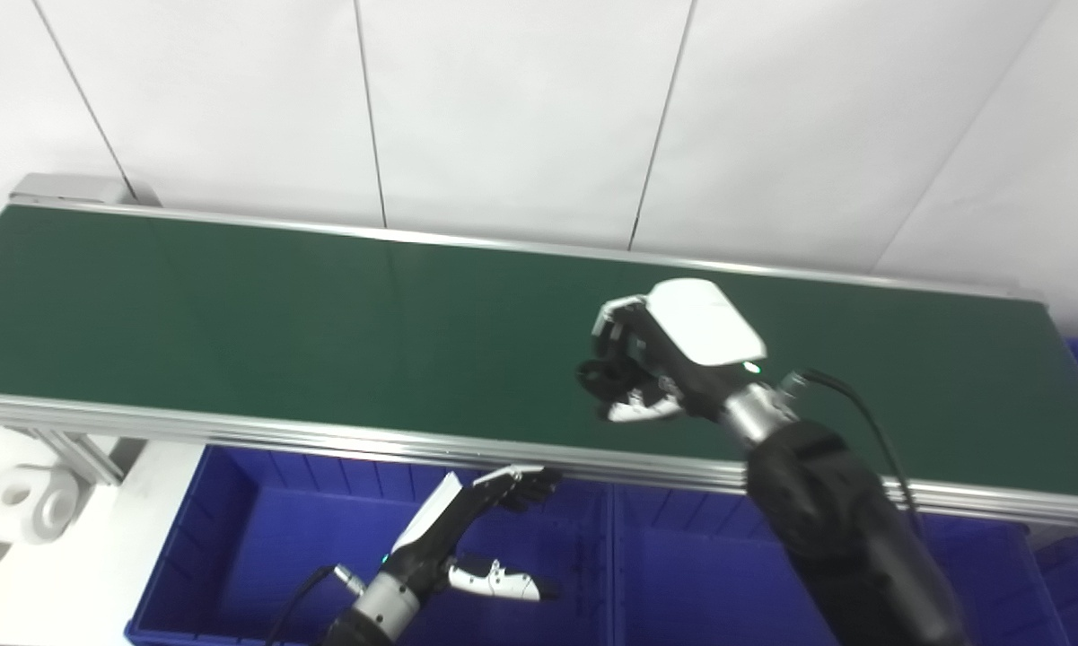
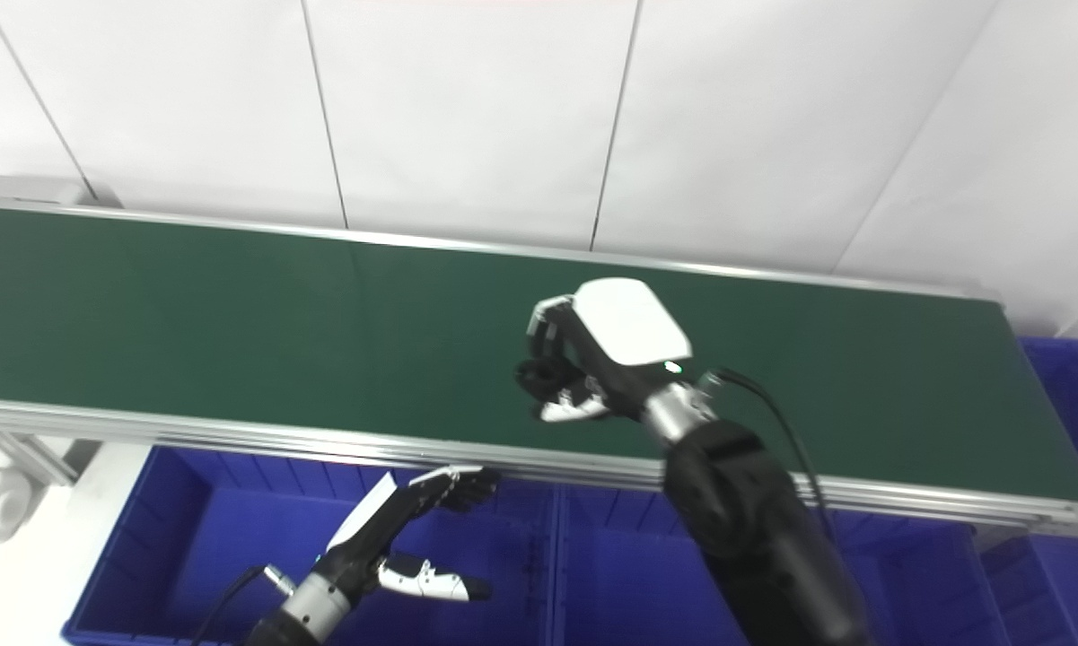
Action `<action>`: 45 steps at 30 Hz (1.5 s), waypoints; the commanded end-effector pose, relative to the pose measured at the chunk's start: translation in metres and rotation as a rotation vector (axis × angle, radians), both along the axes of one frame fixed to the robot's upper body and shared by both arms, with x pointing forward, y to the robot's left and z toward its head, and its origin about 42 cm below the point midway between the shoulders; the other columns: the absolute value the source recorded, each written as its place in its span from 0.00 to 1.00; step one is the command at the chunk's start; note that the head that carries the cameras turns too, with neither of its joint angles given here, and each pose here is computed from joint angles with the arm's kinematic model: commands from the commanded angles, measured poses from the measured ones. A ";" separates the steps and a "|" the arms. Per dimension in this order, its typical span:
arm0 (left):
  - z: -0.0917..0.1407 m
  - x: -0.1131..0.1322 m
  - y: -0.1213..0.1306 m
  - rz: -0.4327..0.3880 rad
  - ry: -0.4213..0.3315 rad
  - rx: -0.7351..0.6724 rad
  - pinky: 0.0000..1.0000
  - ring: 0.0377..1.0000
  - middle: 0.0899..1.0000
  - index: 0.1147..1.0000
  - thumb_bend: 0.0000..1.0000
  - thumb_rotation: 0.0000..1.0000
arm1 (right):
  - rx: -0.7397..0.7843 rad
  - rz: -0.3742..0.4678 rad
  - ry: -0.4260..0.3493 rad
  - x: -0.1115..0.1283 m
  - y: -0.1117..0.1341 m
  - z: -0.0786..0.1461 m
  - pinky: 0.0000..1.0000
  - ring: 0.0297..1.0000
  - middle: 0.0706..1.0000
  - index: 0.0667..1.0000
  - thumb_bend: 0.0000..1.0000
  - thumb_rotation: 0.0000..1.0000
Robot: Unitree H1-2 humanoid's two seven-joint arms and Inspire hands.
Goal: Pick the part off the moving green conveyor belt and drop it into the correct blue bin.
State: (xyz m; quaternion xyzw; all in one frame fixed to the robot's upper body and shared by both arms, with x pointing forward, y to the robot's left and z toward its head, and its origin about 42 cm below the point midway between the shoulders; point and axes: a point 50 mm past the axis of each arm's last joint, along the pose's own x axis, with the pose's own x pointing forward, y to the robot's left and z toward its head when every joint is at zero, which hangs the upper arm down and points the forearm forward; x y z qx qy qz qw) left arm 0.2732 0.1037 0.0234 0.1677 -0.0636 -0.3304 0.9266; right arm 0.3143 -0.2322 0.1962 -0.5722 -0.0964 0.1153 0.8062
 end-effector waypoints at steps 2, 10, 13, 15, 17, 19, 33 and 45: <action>0.013 0.003 -0.004 -0.019 -0.061 -0.040 0.72 0.75 0.76 0.75 0.71 0.38 | 0.041 -0.027 -0.064 -0.018 -0.014 0.001 0.17 0.22 0.43 0.45 0.53 0.00; 0.017 0.001 0.004 -0.027 -0.065 -0.049 0.72 0.75 0.75 0.75 0.70 0.39 | 0.137 -0.184 0.038 -0.078 -0.042 -0.050 0.16 0.22 0.43 0.45 0.53 0.00; 0.019 0.001 0.007 -0.031 -0.061 -0.056 0.72 0.75 0.75 0.75 0.70 0.38 | 0.171 -0.222 0.063 -0.095 -0.045 -0.068 0.20 0.27 0.37 0.48 0.52 0.00; 0.020 0.001 0.009 -0.032 -0.062 -0.056 0.72 0.75 0.75 0.75 0.70 0.38 | 0.196 -0.246 0.076 -0.102 -0.045 -0.080 0.22 0.29 0.36 0.49 0.52 0.00; 0.021 0.001 0.011 -0.034 -0.064 -0.053 0.73 0.76 0.75 0.75 0.70 0.39 | 0.226 -0.276 0.097 -0.108 -0.044 -0.094 0.22 0.28 0.35 0.48 0.52 0.00; 0.021 0.002 0.011 -0.035 -0.063 -0.053 0.73 0.76 0.76 0.75 0.70 0.38 | 0.243 -0.301 0.121 -0.111 -0.043 -0.106 0.22 0.29 0.35 0.48 0.52 0.00; 0.025 -0.001 0.012 -0.031 -0.067 -0.058 0.73 0.76 0.76 0.76 0.69 0.37 | 0.285 -0.301 0.322 -0.116 -0.029 -0.146 0.85 0.92 0.94 0.90 0.60 0.39; 0.029 -0.003 0.010 -0.030 -0.061 -0.055 0.74 0.77 0.77 0.78 0.70 0.38 | 0.709 -0.328 0.193 -0.132 -0.009 -0.140 0.56 0.59 0.53 0.89 0.65 0.38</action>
